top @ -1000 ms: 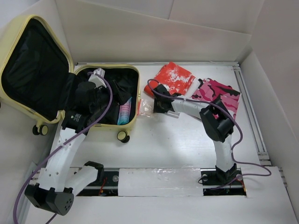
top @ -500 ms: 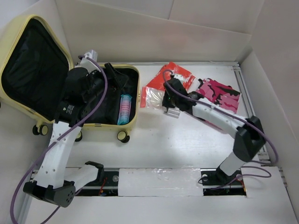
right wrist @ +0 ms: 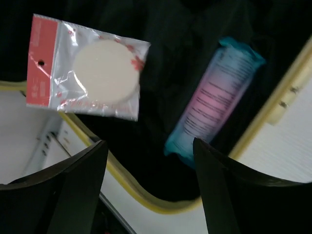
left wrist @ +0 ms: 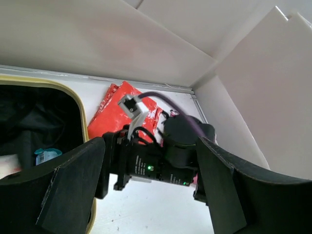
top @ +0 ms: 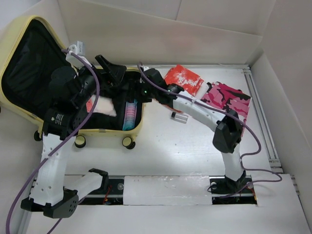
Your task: Pack the luggage
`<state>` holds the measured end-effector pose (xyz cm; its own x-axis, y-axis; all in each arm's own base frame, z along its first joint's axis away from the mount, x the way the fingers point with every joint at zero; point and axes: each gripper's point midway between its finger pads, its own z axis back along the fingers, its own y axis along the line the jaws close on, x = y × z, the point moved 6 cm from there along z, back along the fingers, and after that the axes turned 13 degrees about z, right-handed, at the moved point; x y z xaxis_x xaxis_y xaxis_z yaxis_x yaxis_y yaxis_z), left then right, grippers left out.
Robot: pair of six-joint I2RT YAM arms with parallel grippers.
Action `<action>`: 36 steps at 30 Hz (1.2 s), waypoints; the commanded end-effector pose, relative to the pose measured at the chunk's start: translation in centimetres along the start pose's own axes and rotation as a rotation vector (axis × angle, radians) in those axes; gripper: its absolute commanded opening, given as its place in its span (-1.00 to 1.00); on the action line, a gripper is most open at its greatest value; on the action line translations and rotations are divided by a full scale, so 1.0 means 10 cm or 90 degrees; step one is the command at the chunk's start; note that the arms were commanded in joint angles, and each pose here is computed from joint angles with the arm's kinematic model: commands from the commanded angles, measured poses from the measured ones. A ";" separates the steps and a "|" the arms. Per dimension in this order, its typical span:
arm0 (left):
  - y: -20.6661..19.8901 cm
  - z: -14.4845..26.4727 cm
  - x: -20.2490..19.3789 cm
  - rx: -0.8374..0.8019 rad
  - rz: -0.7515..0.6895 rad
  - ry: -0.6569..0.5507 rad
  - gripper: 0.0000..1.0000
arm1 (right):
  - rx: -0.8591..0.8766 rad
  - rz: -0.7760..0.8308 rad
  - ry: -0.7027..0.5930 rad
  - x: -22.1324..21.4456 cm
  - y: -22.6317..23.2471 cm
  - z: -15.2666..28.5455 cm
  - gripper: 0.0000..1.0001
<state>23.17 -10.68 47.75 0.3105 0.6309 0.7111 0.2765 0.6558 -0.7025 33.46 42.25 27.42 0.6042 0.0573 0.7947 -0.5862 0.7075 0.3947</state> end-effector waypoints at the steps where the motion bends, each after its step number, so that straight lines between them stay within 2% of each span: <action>1: 0.04 0.03 -0.04 0.008 -0.003 -0.002 0.44 | -0.011 0.019 0.002 0.14 -0.14 0.35 0.54; 2: 0.08 0.01 -0.06 0.013 -0.009 0.004 0.44 | -0.052 0.016 -0.010 0.17 -0.39 0.43 0.54; 3: 0.08 0.01 -0.06 0.013 -0.009 0.004 0.44 | -0.091 0.011 0.029 -0.12 -0.66 0.45 0.47; 4: 0.11 0.00 -0.09 0.018 -0.008 0.009 0.44 | -0.098 0.017 -0.010 -0.02 -0.74 0.66 0.38; 5: 0.13 -0.01 -0.12 0.018 -0.013 0.018 0.44 | -0.156 0.015 0.014 -0.22 -1.10 0.71 0.32; 7: 0.17 -0.04 -0.16 0.023 -0.012 0.023 0.44 | -0.217 0.042 0.022 -0.29 -1.40 0.85 0.32; 8: 0.18 -0.06 -0.19 0.016 -0.012 0.029 0.44 | -0.252 0.064 0.061 -0.41 -1.56 0.91 0.32; 10: 0.23 -0.12 -0.27 0.017 -0.003 0.051 0.44 | -0.308 0.083 0.085 -0.45 -1.85 1.01 0.32; 13: 0.30 -0.18 -0.35 0.023 0.000 0.068 0.44 | -0.321 0.102 0.153 -0.64 -2.16 1.00 0.55; 14: 0.30 -0.18 -0.35 0.023 0.000 0.068 0.44 | -0.306 0.100 0.176 -0.72 -2.24 0.94 0.69; 17: 0.36 -0.20 -0.40 0.033 0.002 0.078 0.44 | -0.220 0.094 0.209 -0.82 -2.37 0.86 0.80; 18: 0.39 -0.21 -0.43 0.037 0.003 0.082 0.44 | -0.194 0.097 0.246 -0.95 -2.38 0.81 0.80; 22: 0.45 -0.23 -0.48 0.046 0.000 0.092 0.44 | -0.123 0.107 0.234 -0.97 -2.26 0.82 0.80; 31: 0.56 -0.27 -0.59 0.061 0.004 0.108 0.44 | -0.111 0.086 0.278 -1.41 -2.37 0.82 0.82; 33: 0.58 -0.25 -0.61 0.063 0.004 0.110 0.44 | -0.103 0.096 0.266 -1.43 -2.38 0.78 0.77; 36: 0.70 -0.25 -0.74 0.081 0.008 0.129 0.42 | -0.104 0.086 0.289 -1.57 -2.42 0.76 0.74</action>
<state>25.52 -11.68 37.80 0.4967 0.5644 0.6593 0.1291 0.7032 -0.6992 33.32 18.54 8.76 0.7599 0.4341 0.4838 -0.5773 0.7928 0.1953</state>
